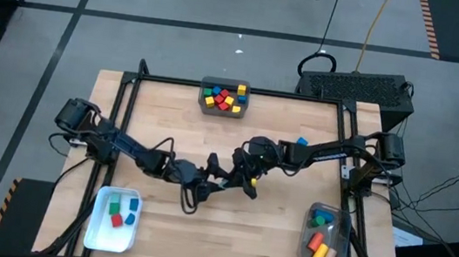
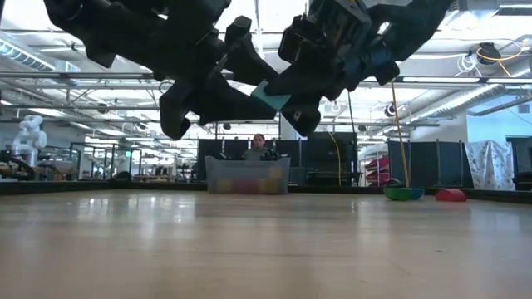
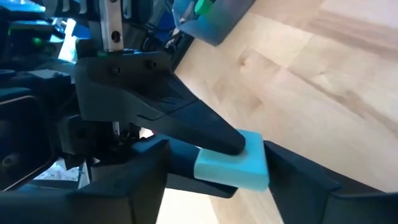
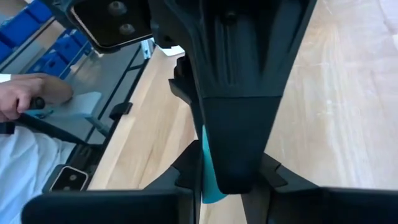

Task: Sort blocks by size
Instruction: Put the light blue half circle block into the white bin

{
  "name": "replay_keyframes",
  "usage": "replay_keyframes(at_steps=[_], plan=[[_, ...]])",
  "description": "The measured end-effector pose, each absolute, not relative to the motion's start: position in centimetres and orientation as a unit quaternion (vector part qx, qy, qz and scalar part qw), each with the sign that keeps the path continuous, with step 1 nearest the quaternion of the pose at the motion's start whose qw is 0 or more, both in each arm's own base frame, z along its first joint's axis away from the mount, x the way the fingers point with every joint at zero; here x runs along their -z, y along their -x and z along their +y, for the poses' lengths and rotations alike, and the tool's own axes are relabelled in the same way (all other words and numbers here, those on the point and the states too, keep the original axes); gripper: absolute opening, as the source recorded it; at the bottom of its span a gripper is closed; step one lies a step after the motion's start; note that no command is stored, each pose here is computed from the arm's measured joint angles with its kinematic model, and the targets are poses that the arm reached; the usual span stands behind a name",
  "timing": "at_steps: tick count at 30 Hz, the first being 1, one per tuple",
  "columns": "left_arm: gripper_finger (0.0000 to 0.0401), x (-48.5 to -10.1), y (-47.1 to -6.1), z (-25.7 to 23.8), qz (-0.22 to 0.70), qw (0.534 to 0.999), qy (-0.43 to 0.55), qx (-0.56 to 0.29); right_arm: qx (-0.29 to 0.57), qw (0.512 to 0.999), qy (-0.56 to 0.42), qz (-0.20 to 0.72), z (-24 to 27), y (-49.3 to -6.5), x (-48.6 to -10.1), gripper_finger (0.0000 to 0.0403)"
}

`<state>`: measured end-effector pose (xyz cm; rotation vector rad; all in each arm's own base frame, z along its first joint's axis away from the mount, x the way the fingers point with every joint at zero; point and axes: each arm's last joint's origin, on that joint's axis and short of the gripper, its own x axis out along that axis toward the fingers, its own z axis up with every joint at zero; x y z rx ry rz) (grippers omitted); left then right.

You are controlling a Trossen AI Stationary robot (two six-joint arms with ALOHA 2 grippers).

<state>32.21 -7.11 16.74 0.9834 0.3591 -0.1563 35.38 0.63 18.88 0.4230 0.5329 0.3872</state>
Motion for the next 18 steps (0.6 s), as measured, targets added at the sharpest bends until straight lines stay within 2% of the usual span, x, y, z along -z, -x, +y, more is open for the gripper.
replay_keyframes(at_steps=[9,18], plan=[[0.0165,-16.58,-32.06,-7.49,0.172,0.862,-0.468,0.088,-0.193,0.924,-0.207,0.258,0.65,-35.39,-18.91,0.0059],[0.015,-16.73,-32.08,-7.52,0.167,0.879,-0.44,0.078,-0.193,0.923,-0.209,0.258,0.46,-35.38,-18.9,0.0064]])
